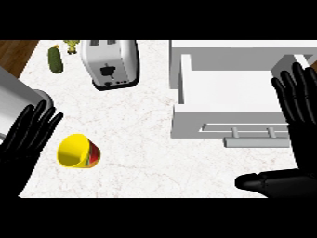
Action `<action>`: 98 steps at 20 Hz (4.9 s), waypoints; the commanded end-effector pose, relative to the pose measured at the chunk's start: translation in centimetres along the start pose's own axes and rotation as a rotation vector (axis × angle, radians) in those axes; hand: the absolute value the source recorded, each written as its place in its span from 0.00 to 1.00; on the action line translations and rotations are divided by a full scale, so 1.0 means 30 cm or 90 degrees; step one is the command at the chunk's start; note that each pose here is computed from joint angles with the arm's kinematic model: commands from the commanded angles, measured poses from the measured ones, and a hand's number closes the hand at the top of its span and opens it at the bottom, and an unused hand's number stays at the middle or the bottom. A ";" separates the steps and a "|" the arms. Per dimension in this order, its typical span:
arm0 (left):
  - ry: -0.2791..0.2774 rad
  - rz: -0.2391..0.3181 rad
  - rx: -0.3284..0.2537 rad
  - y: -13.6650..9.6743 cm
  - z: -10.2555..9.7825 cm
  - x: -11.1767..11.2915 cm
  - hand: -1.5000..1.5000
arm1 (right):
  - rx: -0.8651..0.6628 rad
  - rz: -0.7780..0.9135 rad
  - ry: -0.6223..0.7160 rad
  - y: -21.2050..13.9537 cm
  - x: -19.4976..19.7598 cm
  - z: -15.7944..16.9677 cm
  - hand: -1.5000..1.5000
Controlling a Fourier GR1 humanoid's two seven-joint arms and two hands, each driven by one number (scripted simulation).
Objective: Pick up the cup, place it into the drawer and close the drawer
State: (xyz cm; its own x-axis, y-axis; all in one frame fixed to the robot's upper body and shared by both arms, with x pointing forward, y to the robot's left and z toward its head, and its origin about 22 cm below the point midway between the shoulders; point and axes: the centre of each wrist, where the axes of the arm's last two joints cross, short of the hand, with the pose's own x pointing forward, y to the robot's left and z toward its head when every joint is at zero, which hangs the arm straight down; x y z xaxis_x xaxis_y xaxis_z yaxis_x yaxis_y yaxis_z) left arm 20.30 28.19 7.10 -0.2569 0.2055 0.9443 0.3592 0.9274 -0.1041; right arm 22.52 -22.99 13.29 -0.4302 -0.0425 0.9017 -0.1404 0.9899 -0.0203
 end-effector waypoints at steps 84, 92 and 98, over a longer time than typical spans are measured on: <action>0.019 0.130 0.023 0.262 0.077 -0.659 1.00 | 0.021 0.002 0.003 -0.057 0.043 -0.025 0.00; -0.064 0.014 0.259 0.188 0.076 -0.687 1.00 | 0.011 0.004 0.012 -0.070 0.074 0.020 0.00; -0.136 0.004 0.271 0.191 -0.009 -0.645 1.00 | 0.017 -0.007 0.012 -0.060 0.091 -0.003 0.00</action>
State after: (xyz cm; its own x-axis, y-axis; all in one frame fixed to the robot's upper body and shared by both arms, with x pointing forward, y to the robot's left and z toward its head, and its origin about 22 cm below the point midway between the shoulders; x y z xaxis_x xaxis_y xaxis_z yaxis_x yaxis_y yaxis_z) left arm 26.88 29.34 -12.83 -0.3429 0.2099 0.9156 -0.0381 0.9708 -0.2369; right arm 22.09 -24.13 15.26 -0.4159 -0.0504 0.9080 -0.1693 0.9853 -0.0229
